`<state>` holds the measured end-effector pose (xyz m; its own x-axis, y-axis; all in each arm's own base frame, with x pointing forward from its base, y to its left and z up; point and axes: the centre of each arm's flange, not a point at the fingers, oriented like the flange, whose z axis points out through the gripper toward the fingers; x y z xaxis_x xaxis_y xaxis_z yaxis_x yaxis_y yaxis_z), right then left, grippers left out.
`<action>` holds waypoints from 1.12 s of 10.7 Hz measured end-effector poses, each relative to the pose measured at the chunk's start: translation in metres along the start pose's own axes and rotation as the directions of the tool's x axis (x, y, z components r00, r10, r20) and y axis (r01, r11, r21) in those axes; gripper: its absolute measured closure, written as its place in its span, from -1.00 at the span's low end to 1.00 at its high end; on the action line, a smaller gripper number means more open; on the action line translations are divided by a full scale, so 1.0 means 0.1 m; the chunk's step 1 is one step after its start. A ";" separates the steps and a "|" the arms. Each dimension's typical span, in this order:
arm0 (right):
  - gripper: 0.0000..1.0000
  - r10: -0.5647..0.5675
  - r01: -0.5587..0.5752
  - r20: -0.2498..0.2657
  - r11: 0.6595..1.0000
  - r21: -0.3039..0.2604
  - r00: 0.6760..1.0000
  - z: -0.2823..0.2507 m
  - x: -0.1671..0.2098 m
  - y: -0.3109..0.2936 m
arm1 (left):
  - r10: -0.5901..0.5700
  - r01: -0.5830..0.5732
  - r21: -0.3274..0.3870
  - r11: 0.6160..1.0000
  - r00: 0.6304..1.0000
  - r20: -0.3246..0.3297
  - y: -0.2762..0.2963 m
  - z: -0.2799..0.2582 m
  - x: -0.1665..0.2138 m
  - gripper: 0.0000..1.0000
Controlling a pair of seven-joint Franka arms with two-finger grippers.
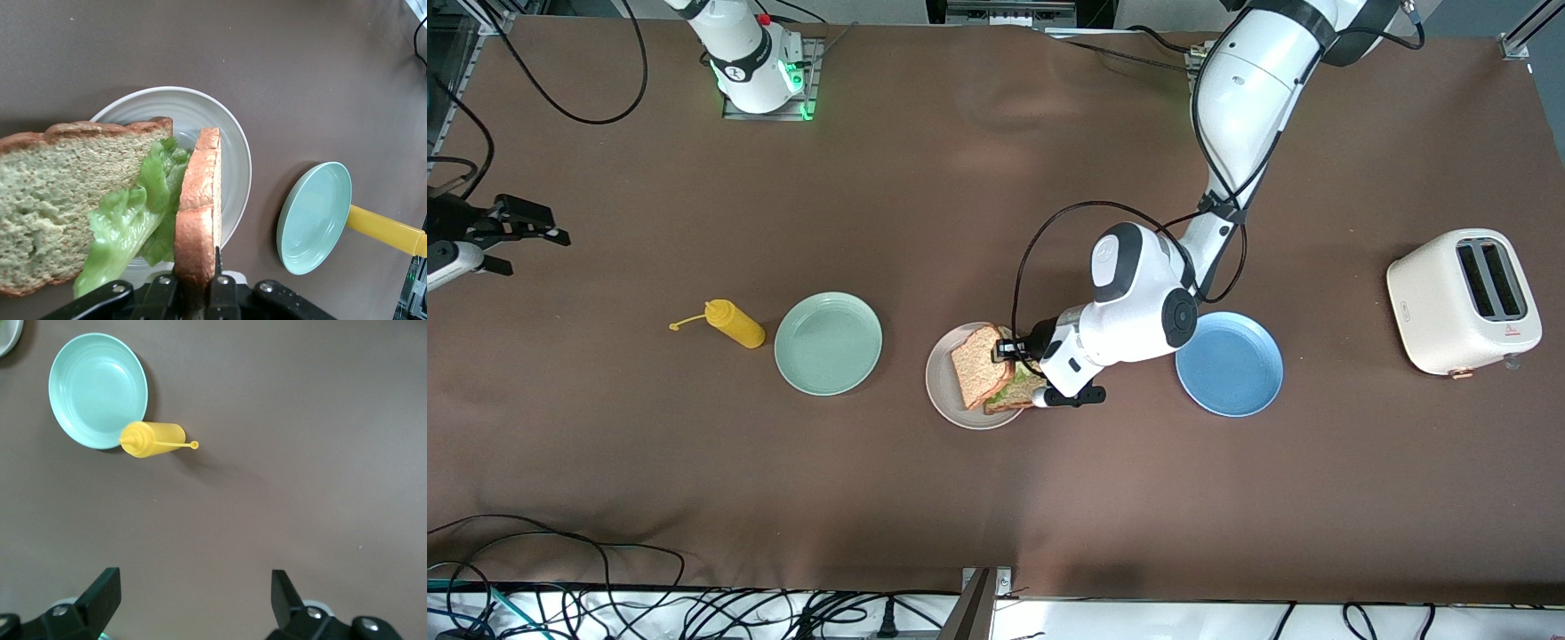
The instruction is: Make sandwich on beige plate with both arms
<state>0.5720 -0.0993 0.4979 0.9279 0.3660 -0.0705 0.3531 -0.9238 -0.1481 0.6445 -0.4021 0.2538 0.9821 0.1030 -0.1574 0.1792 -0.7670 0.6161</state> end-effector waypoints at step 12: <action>-1.00 0.396 -0.396 -0.023 0.910 -0.122 0.918 -0.21 0.21 -0.81 | 0.008 0.003 0.074 0.997 0.989 -0.147 -0.60 -1.17 0.76 -0.42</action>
<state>0.5650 -0.0188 0.5288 0.9944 -0.0327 -0.1008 -0.0315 -0.9994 0.0139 0.7146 -0.2742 0.2948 0.9813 0.1887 -0.0374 0.1773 -0.8116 0.5567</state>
